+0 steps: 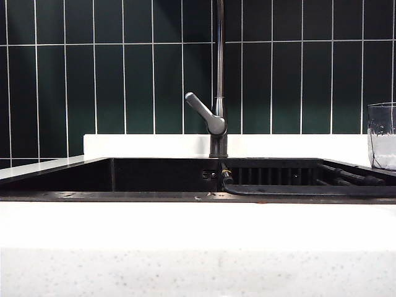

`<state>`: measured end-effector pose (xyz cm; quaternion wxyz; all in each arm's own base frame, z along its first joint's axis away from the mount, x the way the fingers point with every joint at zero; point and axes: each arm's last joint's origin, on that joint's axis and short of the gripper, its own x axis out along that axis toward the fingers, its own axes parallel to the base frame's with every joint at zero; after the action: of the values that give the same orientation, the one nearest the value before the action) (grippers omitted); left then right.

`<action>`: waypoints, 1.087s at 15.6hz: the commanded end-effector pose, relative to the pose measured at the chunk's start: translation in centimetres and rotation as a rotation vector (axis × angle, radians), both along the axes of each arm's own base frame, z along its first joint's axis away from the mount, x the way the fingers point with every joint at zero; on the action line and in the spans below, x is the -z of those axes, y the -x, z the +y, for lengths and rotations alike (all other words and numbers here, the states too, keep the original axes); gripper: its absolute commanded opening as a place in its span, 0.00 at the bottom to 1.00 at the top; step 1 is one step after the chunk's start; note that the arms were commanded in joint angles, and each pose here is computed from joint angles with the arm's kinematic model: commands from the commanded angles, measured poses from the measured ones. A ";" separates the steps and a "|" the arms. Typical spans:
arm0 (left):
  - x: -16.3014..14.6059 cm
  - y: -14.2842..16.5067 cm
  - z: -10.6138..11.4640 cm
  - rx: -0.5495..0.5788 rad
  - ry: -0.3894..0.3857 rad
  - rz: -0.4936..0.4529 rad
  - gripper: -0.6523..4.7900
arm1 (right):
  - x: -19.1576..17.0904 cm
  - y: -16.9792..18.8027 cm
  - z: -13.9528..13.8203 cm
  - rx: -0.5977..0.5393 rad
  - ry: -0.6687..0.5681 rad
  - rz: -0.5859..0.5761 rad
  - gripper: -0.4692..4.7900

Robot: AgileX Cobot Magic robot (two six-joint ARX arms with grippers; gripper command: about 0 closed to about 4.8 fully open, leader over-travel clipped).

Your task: Pick up the mug next to the sink, go to the faucet to get some water, pour the water into the sink, and finally put the mug back to its place.

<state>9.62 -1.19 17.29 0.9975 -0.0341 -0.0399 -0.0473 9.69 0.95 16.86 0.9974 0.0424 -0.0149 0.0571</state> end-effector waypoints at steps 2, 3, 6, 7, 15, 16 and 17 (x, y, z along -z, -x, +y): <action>-0.1 0.0 0.0 0.004 0.000 -0.007 0.22 | 0.5 0.0 0.0 0.000 0.002 0.037 0.08; -0.1 0.0 0.0 0.003 0.000 -0.006 0.22 | 0.6 0.0 0.0 0.001 0.004 0.051 0.08; -0.2 0.0 0.2 -0.060 0.006 -0.008 0.22 | 0.6 -0.1 -0.3 0.102 0.003 0.049 0.08; -0.2 0.0 0.2 -0.085 0.009 -0.010 0.22 | 0.6 -0.1 -0.3 0.109 0.003 0.045 0.08; -0.2 0.0 0.2 -0.086 0.009 -0.014 0.22 | 0.5 -0.1 -0.3 0.105 0.003 0.036 0.08; -0.2 0.0 0.2 -0.086 0.010 -0.015 0.22 | 0.5 -0.1 -0.3 0.105 0.003 0.036 0.08; -0.2 0.0 0.2 -0.086 0.009 -0.014 0.22 | 0.5 -0.1 -0.3 0.105 0.003 0.036 0.08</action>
<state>9.64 -0.94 17.27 0.9985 -0.0359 -0.0403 -0.0028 9.71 0.64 16.44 0.9991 0.0413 0.0046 0.0036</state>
